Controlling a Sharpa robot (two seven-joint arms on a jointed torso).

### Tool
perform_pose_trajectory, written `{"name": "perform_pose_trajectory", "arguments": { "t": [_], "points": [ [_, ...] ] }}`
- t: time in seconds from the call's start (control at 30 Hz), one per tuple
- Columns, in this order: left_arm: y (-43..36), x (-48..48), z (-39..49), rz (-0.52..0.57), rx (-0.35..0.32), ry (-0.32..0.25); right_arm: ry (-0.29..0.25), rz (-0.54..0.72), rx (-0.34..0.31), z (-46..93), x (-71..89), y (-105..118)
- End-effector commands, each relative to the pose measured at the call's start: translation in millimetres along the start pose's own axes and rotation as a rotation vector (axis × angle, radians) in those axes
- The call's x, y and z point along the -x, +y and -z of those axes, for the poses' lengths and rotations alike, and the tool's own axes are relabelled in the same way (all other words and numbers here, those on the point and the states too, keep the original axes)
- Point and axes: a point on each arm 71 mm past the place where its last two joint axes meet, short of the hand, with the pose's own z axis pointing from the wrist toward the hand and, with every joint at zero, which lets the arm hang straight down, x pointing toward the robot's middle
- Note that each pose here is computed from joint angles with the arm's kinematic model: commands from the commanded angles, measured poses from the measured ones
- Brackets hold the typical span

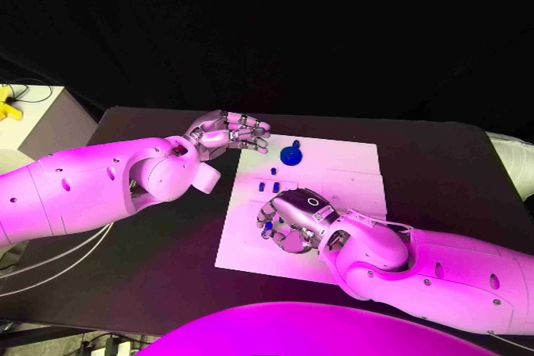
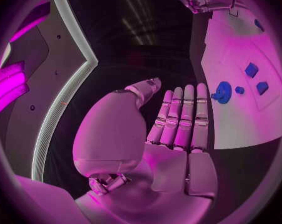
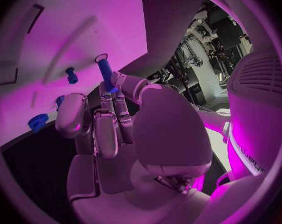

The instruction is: Assemble the parts on the task board

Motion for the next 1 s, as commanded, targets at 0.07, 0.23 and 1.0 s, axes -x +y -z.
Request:
{"name": "perform_pose_trajectory", "arguments": {
  "t": [0.07, 0.23, 1.0],
  "points": [
    [-0.4, -2.4, -0.2, 0.011, -0.006, 0.021, -0.013, -0.002, 0.005, 0.4, 0.3, 1.4],
    [-0.3, -2.3, -0.2, 0.011, -0.004, 0.022, -0.010, -0.005, 0.007, 0.6, -0.3, 2.5],
    [-0.1, -2.4, -0.6, 0.011, -0.002, 0.023, 0.038, 0.008, -0.019, -3.0, -7.3, -3.9]
  ]
}}
